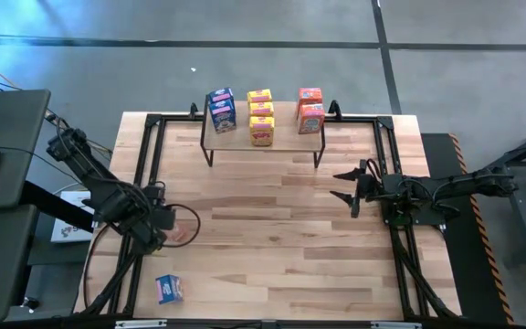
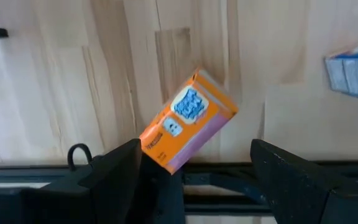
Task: Stack cereal on shelf
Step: Put the orange cereal box and aligned with the other orange cereal boxes on the shelf
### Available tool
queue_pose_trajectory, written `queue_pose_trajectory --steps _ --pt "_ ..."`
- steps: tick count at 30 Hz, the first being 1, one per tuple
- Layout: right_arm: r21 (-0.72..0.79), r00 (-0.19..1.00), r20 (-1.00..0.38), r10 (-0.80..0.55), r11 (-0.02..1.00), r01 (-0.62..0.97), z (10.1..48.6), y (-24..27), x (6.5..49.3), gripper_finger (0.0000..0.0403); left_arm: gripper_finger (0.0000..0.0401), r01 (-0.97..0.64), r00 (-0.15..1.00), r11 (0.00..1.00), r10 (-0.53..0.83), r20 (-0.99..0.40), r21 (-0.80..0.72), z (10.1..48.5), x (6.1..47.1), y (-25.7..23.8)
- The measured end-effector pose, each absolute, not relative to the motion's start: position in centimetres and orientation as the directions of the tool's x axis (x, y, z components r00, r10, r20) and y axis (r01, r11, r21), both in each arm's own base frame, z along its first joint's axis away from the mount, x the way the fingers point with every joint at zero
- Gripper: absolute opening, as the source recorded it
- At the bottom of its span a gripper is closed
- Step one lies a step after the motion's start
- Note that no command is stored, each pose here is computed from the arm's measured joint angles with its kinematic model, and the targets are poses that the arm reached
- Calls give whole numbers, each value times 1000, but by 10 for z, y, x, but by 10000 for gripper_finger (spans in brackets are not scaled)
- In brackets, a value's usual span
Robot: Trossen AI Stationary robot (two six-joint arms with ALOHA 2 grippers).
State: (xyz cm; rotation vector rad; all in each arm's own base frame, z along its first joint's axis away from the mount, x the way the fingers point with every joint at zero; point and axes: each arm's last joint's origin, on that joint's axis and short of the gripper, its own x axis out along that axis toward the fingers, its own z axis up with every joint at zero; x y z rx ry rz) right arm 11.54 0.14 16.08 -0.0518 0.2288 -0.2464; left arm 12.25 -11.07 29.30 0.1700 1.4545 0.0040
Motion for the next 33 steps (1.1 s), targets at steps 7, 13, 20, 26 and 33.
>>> queue_pose_trajectory --steps 7,13,20,26,33 --pt "-78 944 -218 -248 969 236 161 1 115 248 294 107 90 989 96 -991 106 288 120 -110" --pt "-78 944 -218 -248 969 236 161 1 115 248 294 151 121 978 129 -984 147 288 121 -109" --pt "-78 944 -218 -248 969 236 161 1 115 248 294 183 149 968 143 -978 169 289 123 -109" --pt "-78 944 -218 -248 969 236 161 1 115 248 294 232 166 961 113 -980 150 289 125 -111" --pt "-75 944 -218 -248 969 237 161 1 115 248 294 249 165 958 103 -981 143 288 125 -112"
